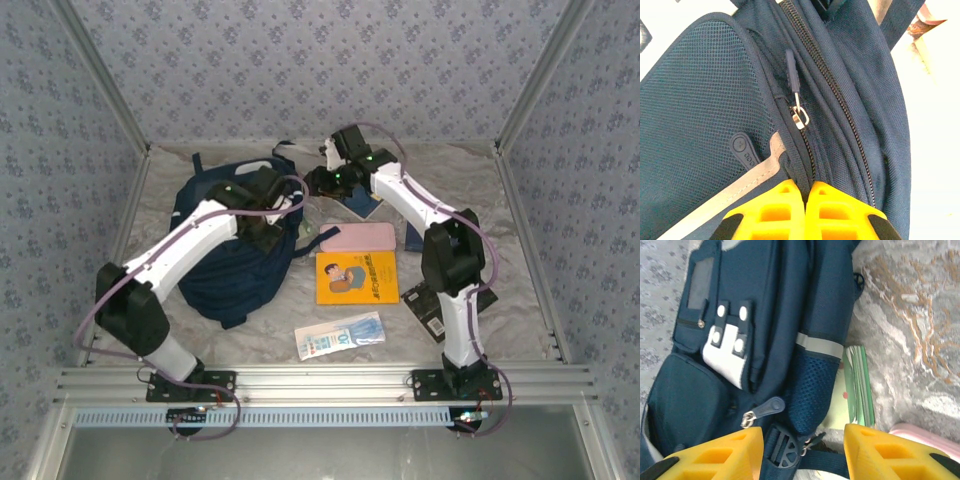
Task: Pack books, pencil case, and school supplies into a backpack
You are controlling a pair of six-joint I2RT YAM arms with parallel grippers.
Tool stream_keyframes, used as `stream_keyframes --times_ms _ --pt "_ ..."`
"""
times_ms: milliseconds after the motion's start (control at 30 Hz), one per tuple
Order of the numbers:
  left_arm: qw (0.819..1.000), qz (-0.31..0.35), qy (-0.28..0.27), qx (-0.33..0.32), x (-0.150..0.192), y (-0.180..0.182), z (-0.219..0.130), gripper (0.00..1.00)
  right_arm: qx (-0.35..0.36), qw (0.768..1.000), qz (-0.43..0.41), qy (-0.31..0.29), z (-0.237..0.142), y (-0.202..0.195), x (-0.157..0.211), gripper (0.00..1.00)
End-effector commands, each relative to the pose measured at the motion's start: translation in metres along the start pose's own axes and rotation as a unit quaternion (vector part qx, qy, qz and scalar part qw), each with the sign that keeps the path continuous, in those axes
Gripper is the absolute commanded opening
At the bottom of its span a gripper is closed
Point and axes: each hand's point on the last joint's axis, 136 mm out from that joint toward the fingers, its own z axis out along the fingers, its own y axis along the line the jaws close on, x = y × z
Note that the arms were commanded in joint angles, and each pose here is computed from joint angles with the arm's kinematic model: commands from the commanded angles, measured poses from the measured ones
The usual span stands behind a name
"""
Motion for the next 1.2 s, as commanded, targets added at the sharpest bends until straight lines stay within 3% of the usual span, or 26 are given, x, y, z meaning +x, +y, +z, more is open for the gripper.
stream_keyframes --times_ms 0,200,400,467,533,667,833,1167 --pt "0.997 0.052 -0.049 -0.007 -0.002 -0.006 -0.025 0.00 -0.008 1.000 0.004 0.020 -0.004 0.003 0.008 0.47" --pt "0.988 0.093 -0.080 -0.092 -0.006 0.011 -0.037 0.00 -0.019 1.000 -0.020 0.010 -0.012 0.000 0.031 0.50" --pt "0.976 0.144 -0.150 -0.063 -0.015 0.003 -0.066 0.00 -0.037 0.997 -0.052 -0.042 -0.012 -0.019 0.059 0.51" --pt "0.973 0.151 -0.161 -0.065 -0.017 0.004 -0.074 0.00 -0.058 0.985 -0.133 -0.092 -0.013 -0.014 0.069 0.51" --pt "0.972 0.153 -0.167 -0.067 -0.019 0.007 -0.078 0.00 -0.070 0.956 -0.243 -0.146 -0.018 0.001 0.086 0.53" --pt "0.970 0.153 -0.178 -0.061 -0.022 0.008 -0.085 0.00 -0.074 0.911 -0.367 -0.173 -0.013 0.011 0.107 0.54" --pt "0.970 0.147 -0.187 -0.047 -0.021 0.006 -0.089 0.00 -0.116 0.861 -0.423 -0.258 -0.014 0.025 0.120 0.54" --pt "0.968 0.139 -0.203 -0.040 -0.019 0.006 -0.094 0.00 -0.117 0.826 -0.450 -0.318 -0.003 0.023 0.144 0.46"
